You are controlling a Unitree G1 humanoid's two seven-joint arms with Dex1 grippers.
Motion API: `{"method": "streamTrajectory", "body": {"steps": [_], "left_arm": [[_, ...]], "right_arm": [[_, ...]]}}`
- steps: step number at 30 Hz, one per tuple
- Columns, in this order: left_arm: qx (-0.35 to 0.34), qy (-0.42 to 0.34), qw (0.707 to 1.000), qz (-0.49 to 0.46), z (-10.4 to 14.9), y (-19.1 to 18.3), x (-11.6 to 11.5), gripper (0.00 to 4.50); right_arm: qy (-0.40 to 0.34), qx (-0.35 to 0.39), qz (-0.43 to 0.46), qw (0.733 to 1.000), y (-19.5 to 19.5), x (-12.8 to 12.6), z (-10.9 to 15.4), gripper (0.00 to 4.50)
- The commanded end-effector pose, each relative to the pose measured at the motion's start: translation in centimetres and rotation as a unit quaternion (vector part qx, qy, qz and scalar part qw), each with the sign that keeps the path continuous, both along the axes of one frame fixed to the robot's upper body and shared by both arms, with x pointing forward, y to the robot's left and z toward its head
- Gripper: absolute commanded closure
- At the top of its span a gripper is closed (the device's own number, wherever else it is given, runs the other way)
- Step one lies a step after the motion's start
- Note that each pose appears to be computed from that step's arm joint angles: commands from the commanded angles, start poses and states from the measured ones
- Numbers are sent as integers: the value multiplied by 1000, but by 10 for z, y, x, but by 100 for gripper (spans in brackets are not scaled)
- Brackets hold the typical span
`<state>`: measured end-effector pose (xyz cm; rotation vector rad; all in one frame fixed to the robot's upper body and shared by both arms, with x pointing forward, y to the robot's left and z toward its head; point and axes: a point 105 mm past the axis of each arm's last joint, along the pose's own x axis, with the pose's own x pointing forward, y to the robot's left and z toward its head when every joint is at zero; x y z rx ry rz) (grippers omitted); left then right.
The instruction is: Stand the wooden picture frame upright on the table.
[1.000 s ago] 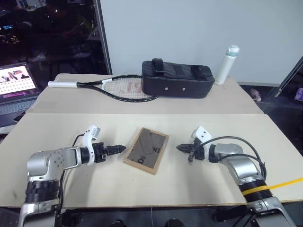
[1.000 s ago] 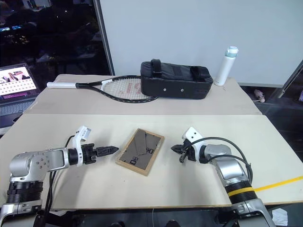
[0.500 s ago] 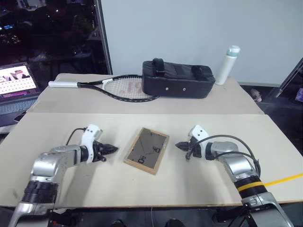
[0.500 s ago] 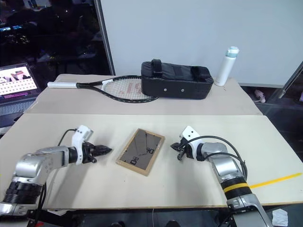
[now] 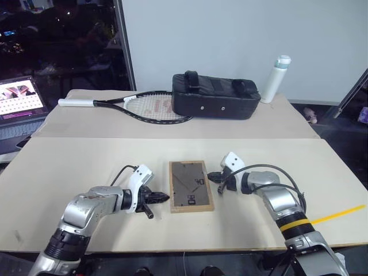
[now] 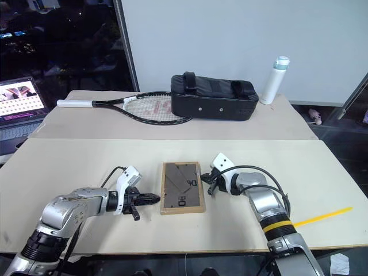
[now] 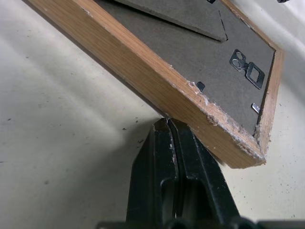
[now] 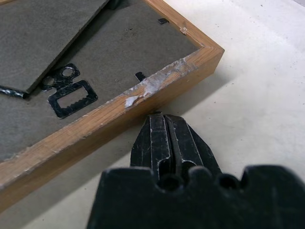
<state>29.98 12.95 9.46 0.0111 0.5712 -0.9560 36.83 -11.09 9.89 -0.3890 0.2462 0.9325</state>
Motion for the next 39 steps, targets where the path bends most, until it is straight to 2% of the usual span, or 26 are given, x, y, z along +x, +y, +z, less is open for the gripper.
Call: {"method": "streamTrajectory", "body": {"steps": [1, 4, 5, 9, 12, 14, 16, 18, 23, 27, 39], "left_arm": [[0, -6, 998, 55, 11, 23, 13, 445], [-44, 29, 994, 93, 17, 34, 16, 445], [-91, 53, 990, 92, 27, 32, 12, 420], [-191, 133, 970, 64, 48, 21, -5, 297], [-228, 176, 956, 55, 52, 15, -12, 192], [-229, 178, 956, 48, 51, 9, -15, 121], [-179, 192, 964, 43, 34, 1, -25, 43], [-178, 214, 960, 27, 22, -13, -33, 1], [-148, 241, 959, 2, 3, -40, -46, 1], [-165, 248, 954, -15, 4, -58, -48, 1], [-236, 253, 938, 31, 16, -55, -26, 1]], "right_arm": [[-22, -6, 9, 1000, -3, 0, 10, 450], [-21, -17, 2, 1000, -14, -1, 12, 450], [-21, -22, 3, 1000, -20, -4, 13, 450], [-10, -41, 24, 999, -32, -19, 13, 450], [3, -54, 47, 997, -36, -32, 10, 450], [11, -61, 57, 996, -38, -38, 7, 450], [18, -67, 66, 995, -39, -43, 5, 450], [23, -64, 75, 995, -37, -46, 6, 450], [26, -44, 99, 994, -18, -52, 6, 450], [32, -26, 107, 993, -6, -56, 5, 450], [39, -28, 99, 994, -5, -59, 0, 450]]}}
